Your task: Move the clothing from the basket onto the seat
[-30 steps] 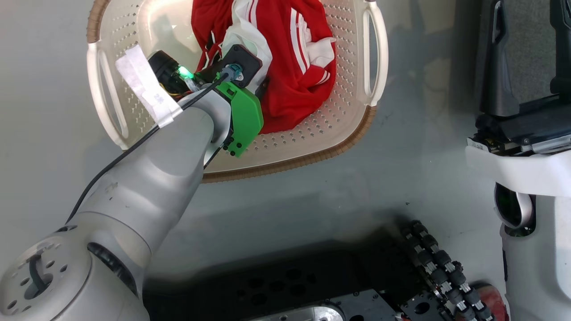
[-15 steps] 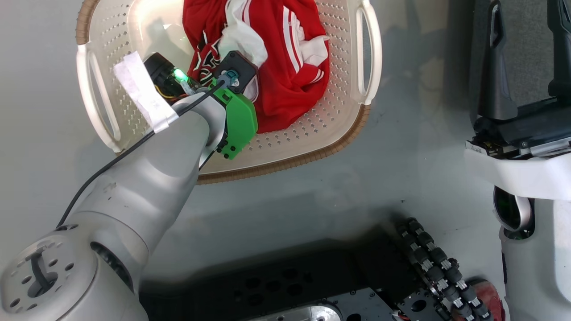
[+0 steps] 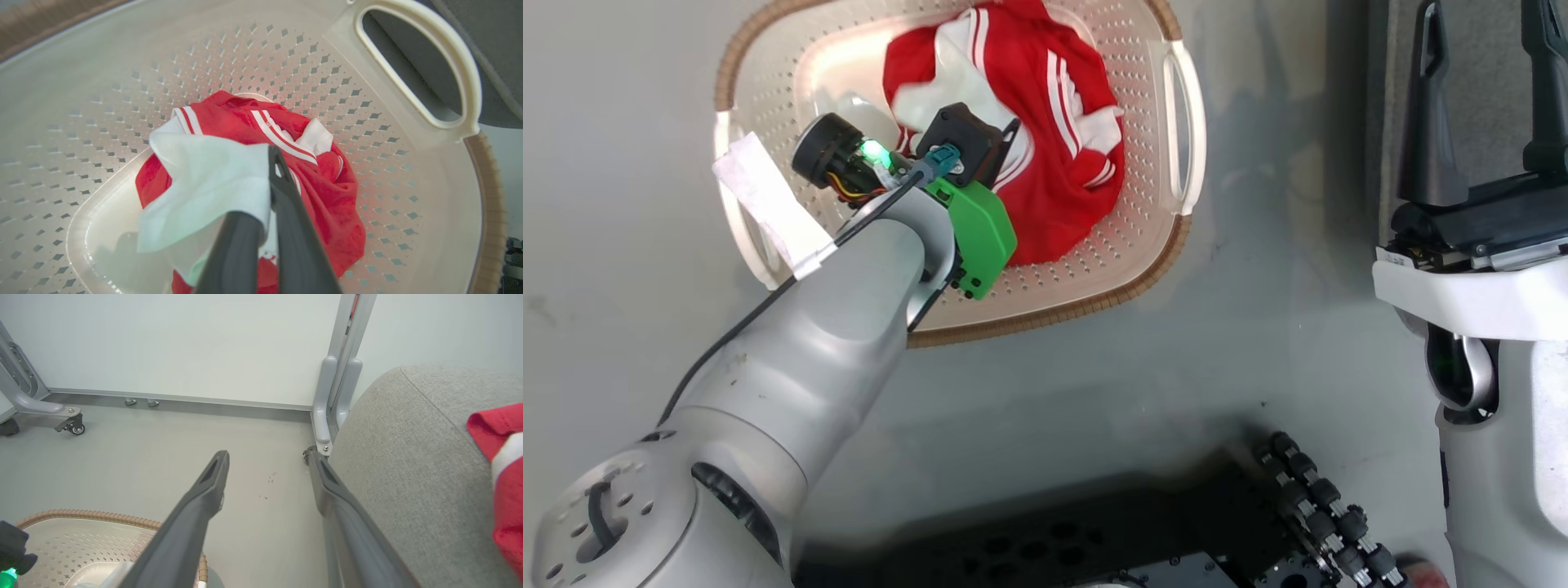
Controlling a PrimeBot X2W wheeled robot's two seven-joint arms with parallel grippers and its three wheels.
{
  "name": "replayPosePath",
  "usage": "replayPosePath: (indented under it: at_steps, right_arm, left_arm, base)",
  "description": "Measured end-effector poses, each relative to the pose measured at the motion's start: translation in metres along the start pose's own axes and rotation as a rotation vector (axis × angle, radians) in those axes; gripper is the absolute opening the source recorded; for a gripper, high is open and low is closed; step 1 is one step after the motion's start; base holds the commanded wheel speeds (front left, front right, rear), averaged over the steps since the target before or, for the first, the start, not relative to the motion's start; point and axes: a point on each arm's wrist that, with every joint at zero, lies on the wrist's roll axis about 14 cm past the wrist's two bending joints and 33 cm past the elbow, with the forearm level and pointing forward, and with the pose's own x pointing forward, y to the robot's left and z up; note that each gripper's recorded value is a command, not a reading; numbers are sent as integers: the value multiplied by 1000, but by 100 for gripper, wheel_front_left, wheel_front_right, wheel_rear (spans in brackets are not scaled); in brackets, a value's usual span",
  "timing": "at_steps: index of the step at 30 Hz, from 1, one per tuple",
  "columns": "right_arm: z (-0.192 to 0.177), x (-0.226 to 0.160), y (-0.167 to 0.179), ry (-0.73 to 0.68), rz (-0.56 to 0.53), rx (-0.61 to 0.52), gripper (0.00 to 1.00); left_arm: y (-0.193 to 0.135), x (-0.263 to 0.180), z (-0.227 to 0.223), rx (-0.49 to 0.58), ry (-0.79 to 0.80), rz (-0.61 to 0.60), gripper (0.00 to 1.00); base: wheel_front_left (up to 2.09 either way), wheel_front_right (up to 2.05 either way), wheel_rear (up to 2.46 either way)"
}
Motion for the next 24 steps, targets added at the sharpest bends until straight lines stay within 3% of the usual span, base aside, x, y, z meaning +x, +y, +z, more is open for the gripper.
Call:
replayPosePath:
  at_steps: [7,24]
  right_arm:
    - [40,-7,8,-60,16,20,100]
    - [123,-87,24,-130,37,67,100]
  left_arm:
    - [-20,-35,45,-35,-138,26,0]
    - [-91,-160,157,92,-518,120,0]
  base:
    - [0,0,0]
    - [0,0,0]
